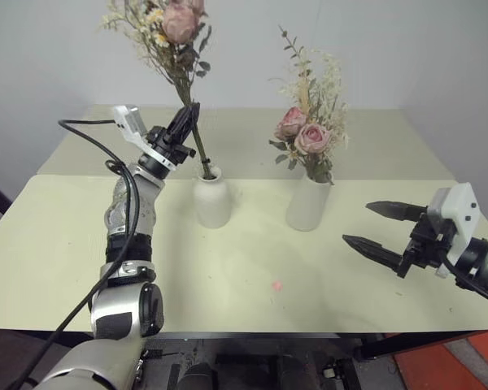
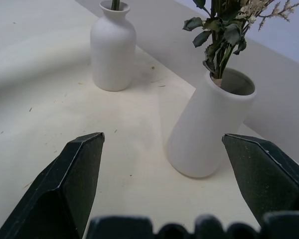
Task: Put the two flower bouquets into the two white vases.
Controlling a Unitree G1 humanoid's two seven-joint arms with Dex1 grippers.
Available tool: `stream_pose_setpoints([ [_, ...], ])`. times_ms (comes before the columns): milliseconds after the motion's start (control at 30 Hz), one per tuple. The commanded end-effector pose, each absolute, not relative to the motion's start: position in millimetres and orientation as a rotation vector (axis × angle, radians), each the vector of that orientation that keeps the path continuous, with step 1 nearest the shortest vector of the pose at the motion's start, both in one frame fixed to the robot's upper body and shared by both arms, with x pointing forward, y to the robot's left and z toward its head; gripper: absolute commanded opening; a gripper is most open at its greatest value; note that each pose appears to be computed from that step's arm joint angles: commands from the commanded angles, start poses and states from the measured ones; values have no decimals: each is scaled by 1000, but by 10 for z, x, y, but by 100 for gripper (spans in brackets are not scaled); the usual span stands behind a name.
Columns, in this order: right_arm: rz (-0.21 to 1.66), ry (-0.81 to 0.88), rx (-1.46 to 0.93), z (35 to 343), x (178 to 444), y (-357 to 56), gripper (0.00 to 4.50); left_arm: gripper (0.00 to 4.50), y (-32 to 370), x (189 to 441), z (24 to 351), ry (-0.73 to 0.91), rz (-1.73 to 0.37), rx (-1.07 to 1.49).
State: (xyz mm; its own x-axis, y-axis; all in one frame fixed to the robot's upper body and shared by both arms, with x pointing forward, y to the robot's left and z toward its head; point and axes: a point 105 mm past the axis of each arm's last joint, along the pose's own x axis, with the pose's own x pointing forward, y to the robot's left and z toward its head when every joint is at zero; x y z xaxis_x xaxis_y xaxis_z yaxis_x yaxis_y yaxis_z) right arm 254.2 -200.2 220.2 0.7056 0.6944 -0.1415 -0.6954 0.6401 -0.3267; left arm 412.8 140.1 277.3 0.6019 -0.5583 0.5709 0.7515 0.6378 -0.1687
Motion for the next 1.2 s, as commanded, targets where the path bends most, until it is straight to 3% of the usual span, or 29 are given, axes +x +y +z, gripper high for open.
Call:
stream_pose_setpoints([
  [33, 779, -61, -412, 2339, 2539, -2013, 450, 11, 1326, 4039, 2900, -554, -815, -295],
  [200, 776, -52, -413, 2304, 2542, -2022, 450, 11, 1260, 3978, 2737, -524, -863, -171],
  [533, 774, -44, -420, 2283, 2572, -2036, 450, 324, 1325, 3917, 2706, -546, -849, -114],
  [667, 775, -43, -426, 2285, 2575, -2039, 450, 447, 1430, 3771, 2696, -510, -893, -45],
  [1200, 770, -24, -427, 2281, 2627, -2154, 450, 447, 2155, 2932, 2664, -285, -887, 273],
])
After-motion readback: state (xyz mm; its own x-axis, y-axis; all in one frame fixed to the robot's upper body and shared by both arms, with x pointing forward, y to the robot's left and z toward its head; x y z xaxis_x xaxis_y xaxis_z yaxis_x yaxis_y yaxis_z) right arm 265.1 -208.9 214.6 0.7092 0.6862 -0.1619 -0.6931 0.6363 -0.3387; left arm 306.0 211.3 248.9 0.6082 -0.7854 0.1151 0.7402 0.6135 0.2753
